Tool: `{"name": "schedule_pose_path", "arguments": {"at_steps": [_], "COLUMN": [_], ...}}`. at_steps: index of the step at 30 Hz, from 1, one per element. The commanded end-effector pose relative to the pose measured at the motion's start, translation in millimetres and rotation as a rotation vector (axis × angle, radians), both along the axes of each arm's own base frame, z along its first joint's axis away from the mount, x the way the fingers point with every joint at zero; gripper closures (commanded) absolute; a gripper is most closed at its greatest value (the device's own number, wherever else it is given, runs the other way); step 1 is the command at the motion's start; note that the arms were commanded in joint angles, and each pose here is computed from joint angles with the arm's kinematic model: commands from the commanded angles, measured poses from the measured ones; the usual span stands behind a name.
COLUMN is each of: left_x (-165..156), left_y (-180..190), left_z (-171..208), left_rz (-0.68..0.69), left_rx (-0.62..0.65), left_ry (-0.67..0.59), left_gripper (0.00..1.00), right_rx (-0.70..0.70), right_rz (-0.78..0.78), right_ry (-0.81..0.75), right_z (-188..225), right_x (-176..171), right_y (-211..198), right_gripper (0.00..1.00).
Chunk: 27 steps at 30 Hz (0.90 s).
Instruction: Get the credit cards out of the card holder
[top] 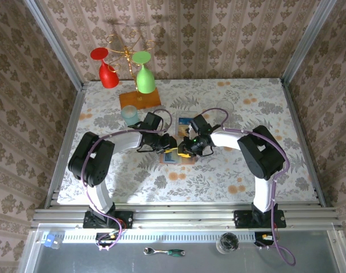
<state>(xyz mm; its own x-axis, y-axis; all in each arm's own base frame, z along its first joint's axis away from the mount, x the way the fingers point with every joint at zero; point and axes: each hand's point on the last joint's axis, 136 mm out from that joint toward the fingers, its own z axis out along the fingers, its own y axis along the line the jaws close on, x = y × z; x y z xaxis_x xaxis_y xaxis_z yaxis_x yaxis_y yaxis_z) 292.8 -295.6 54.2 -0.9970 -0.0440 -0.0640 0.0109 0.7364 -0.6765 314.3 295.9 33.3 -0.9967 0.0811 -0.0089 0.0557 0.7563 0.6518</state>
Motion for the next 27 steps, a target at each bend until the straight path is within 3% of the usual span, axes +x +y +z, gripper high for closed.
{"name": "schedule_pose_path", "arguments": {"at_steps": [1, 7, 14, 21, 27], "left_x": [-4, -5, -11, -15, -12], "left_y": [-7, -18, -33, -51, -58], "left_z": [18, 31, 21, 14, 8], "left_rz": [-0.008, -0.022, -0.052, -0.083, -0.083], "left_rx": [-0.050, -0.077, -0.078, -0.081, -0.082], "left_ry": [-0.010, -0.023, 0.004, 0.018, 0.027], "left_gripper": [0.73, 0.71, 0.73, 0.81, 0.81], "right_rx": [-0.002, -0.048, -0.065, -0.057, -0.048], "right_rz": [-0.001, -0.080, -0.182, -0.194, -0.181], "right_ry": [-0.062, -0.114, -0.145, -0.152, -0.144], "right_z": [30, 49, 60, 62, 60], "right_x": [0, 6, 11, 10, 8], "right_y": [-7, -37, -74, -82, -80], "right_gripper": [0.78, 0.77, 0.77, 0.79, 0.79]}}
